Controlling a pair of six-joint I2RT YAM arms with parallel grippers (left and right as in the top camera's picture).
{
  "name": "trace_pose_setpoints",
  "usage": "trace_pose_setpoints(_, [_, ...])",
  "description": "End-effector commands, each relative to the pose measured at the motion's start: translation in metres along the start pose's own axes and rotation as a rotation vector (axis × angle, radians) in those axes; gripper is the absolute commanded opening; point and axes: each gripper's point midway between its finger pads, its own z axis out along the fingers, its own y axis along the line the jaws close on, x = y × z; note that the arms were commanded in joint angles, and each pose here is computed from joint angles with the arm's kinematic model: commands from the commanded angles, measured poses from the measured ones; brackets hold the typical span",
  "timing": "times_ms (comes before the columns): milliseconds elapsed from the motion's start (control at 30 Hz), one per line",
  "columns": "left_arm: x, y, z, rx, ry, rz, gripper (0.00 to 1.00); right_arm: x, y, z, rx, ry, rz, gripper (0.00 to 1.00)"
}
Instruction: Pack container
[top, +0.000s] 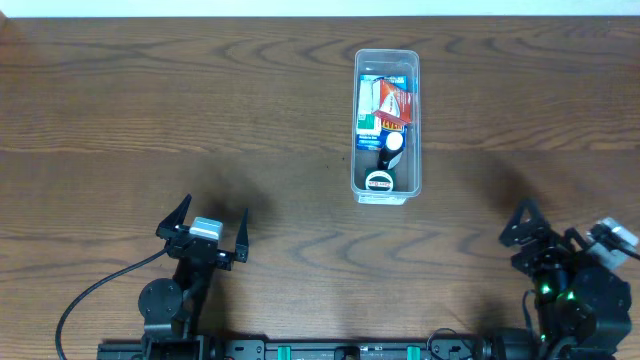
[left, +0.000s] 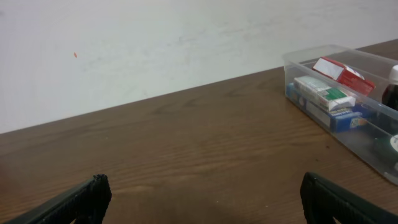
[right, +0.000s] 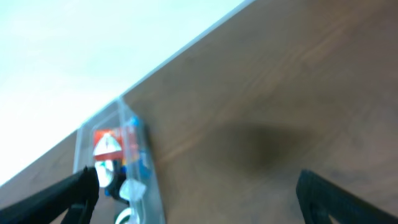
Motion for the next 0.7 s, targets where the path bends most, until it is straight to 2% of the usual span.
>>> trace_pose_setpoints(0, [0.016,-0.002,0.001,0.009,0.043,-0.006,0.98,0.019,0.011,0.009,-0.131,-0.009,-0.145,0.99])
trace_pose_setpoints(267, [0.016,-0.002,0.001,0.009,0.044,-0.006,0.98,0.026,0.024,0.029,-0.291,-0.153,-0.135,0.99])
trace_pose_setpoints(667, [0.016,-0.002,0.001,0.009,0.043,-0.006,0.98,0.031,0.024,0.043,-0.381,-0.308,-0.124,0.99])
